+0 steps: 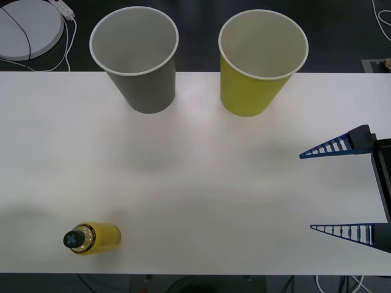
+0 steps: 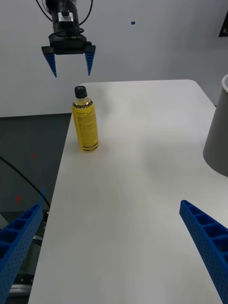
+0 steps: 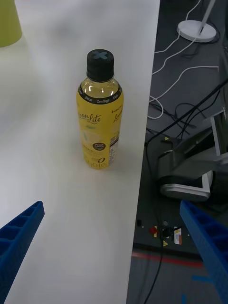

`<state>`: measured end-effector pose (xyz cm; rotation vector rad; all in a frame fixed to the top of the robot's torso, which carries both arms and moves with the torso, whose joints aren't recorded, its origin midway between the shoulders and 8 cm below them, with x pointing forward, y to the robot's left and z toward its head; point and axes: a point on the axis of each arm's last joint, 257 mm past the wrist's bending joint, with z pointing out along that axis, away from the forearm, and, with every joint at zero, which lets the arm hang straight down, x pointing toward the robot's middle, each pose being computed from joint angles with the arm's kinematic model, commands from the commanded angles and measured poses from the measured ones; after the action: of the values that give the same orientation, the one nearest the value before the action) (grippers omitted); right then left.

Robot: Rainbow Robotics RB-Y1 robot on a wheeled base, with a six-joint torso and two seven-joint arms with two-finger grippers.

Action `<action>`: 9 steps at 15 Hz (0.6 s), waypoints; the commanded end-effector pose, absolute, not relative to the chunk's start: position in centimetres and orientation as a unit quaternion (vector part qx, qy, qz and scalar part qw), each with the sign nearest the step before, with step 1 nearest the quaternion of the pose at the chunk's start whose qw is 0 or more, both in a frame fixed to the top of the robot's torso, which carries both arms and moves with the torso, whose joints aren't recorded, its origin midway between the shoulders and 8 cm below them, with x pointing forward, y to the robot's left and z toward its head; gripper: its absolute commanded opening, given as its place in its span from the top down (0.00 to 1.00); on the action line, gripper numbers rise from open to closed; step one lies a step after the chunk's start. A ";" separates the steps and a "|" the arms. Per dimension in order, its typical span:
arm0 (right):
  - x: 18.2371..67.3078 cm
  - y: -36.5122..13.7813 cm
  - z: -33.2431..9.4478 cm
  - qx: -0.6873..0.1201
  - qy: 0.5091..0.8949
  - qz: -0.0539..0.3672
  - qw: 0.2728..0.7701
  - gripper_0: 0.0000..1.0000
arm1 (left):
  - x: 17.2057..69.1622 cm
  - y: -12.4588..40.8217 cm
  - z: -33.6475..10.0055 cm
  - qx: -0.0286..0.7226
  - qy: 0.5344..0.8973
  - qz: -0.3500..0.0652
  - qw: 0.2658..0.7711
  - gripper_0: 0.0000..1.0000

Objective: Put the can into the green bin and the plastic bottle into the gray bin

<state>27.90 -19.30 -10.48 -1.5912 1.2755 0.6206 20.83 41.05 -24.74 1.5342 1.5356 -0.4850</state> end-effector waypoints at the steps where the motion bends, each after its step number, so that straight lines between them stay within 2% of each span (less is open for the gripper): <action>1: 27.9 -19.3 -10.5 -0.653 0.524 0.255 0.484 0.00 | 20.6 39.5 -25.6 0.614 0.614 -0.216 0.447 0.00; 9: 27.9 -19.3 -10.5 -0.653 0.524 0.255 0.484 0.00 | 22.9 35.2 -28.4 0.603 0.593 -0.210 0.491 0.00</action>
<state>27.90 -19.30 -10.48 -1.5912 1.2755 0.6206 22.90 35.49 -28.13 1.4641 1.4448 -0.5120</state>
